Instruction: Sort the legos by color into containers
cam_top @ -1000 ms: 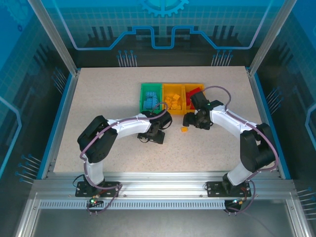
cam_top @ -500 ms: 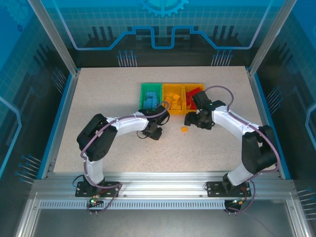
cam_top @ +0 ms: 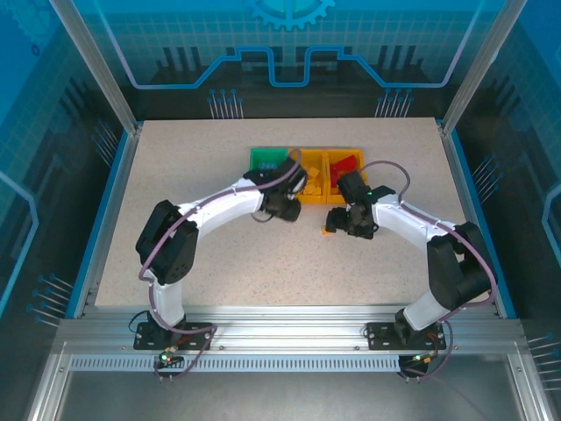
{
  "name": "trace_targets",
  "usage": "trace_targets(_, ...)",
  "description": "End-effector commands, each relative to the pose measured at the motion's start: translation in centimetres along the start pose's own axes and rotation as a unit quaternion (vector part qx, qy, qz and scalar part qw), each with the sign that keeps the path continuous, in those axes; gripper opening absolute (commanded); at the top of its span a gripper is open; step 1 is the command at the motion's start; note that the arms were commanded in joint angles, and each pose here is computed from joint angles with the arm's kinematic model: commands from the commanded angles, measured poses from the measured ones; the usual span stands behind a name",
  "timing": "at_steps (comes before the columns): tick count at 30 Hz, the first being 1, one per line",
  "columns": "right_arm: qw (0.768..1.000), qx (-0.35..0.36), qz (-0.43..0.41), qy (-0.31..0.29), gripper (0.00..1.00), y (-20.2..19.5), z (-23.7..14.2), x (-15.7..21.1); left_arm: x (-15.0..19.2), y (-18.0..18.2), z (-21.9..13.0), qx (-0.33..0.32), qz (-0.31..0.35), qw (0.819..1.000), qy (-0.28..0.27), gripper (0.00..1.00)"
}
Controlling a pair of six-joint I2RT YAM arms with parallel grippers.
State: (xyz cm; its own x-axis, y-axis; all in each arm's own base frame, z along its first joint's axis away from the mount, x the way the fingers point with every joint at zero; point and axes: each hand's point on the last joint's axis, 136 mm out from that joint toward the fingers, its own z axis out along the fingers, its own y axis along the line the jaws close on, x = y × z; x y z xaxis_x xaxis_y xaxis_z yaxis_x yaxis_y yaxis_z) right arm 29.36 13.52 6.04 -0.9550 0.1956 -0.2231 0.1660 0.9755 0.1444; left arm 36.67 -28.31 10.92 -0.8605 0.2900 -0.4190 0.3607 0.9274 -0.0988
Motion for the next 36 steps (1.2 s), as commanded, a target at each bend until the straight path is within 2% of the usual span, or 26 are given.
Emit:
trace_targets(1,1.0,-0.017,-0.008,-0.006,0.8,1.7,0.4,0.5,-3.6,0.3,-0.4,0.014,0.001,1.0,-0.013,0.28)
trace_targets(5,0.999,-0.015,-0.04,-0.001,0.8,2.9,1.4,0.8,-7.4,0.5,0.2,0.021,-0.009,0.999,-0.031,0.29)
trace_targets(9,0.999,-0.007,-0.044,0.016,0.8,3.2,2.4,0.9,-10.2,1.4,1.1,0.038,-0.047,0.997,-0.042,0.31)
trace_targets(18,0.999,-0.015,-0.002,0.036,0.78,4.6,4.1,0.5,-13.7,2.2,2.6,0.092,-0.113,0.987,-0.07,0.36)
trace_targets(23,0.999,-0.013,0.006,0.039,0.76,4.9,4.7,0.2,-14.0,1.5,2.5,0.115,-0.132,0.982,-0.071,0.53)
trace_targets(25,0.999,-0.003,0.0,0.042,0.74,4.7,4.9,0.1,-13.9,1.4,2.4,0.116,-0.139,0.981,-0.07,0.73)
trace_targets(28,0.999,0.013,-0.019,0.045,0.68,4.4,5.2,0.0,-13.8,1.2,1.3,0.128,-0.145,0.978,-0.075,0.98)
trace_targets(36,0.997,0.03,-0.039,0.06,0.56,3.6,6.1,0.6,-13.0,1.0,-2.8,0.152,-0.166,0.968,-0.112,0.99)
